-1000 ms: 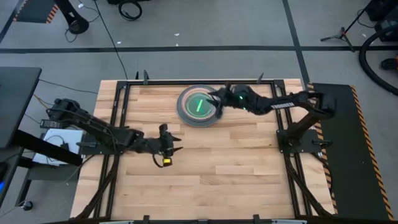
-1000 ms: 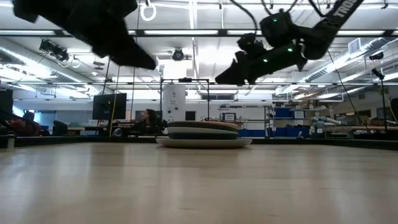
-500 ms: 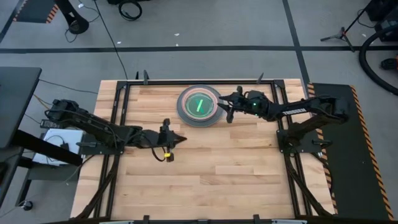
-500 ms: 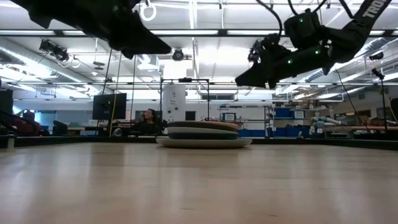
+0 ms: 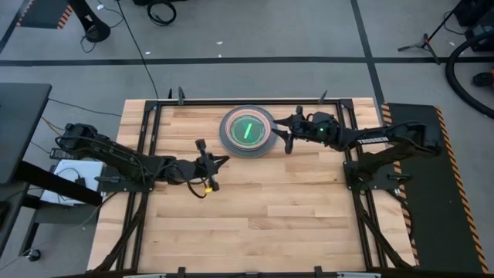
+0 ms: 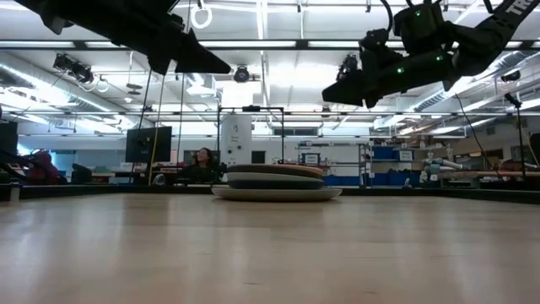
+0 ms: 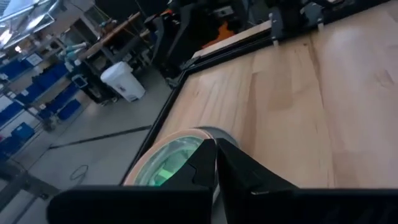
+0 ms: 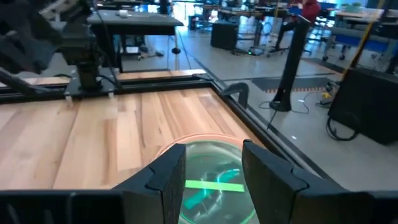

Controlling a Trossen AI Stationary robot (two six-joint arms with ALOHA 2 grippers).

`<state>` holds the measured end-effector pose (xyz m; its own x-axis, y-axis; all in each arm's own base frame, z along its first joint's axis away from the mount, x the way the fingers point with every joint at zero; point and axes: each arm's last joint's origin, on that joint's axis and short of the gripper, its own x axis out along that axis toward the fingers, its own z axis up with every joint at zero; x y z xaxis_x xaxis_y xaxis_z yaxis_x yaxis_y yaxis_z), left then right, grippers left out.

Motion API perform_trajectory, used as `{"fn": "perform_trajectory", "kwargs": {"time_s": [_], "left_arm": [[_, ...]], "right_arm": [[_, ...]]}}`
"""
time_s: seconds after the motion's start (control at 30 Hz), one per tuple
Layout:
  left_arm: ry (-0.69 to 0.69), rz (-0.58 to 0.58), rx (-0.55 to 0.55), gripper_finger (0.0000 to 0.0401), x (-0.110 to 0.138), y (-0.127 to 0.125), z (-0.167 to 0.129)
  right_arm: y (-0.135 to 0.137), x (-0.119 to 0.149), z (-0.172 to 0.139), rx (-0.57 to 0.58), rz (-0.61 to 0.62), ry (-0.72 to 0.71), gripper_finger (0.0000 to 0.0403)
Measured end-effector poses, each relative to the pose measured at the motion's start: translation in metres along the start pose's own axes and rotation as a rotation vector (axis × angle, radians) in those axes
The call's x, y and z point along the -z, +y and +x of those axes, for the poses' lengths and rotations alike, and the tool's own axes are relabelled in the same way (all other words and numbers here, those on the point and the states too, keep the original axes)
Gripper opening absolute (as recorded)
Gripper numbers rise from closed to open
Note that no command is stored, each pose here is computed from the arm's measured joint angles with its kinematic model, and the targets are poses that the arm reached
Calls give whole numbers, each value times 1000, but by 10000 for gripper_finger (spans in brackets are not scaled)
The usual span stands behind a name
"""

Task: Stack plastic plates
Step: Return to Home Position

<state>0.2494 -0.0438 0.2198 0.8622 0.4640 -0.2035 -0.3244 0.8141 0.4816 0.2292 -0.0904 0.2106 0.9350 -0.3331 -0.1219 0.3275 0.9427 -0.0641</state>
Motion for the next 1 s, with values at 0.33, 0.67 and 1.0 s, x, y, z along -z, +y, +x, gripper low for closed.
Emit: {"fn": "perform_trajectory", "kwargs": {"time_s": [0.33, 0.67, 1.0], "left_arm": [[-32, -236, 62, 23, -3, -3, -2], [61, -340, 112, 23, 2, 35, -18], [-218, -330, 298, 23, -25, 65, -77]], "right_arm": [[1, 5, 0, -31, -42, 55, 164], [11, 11, -20, -51, -64, 56, 144], [30, 50, -73, -133, 57, 53, 112]]}}
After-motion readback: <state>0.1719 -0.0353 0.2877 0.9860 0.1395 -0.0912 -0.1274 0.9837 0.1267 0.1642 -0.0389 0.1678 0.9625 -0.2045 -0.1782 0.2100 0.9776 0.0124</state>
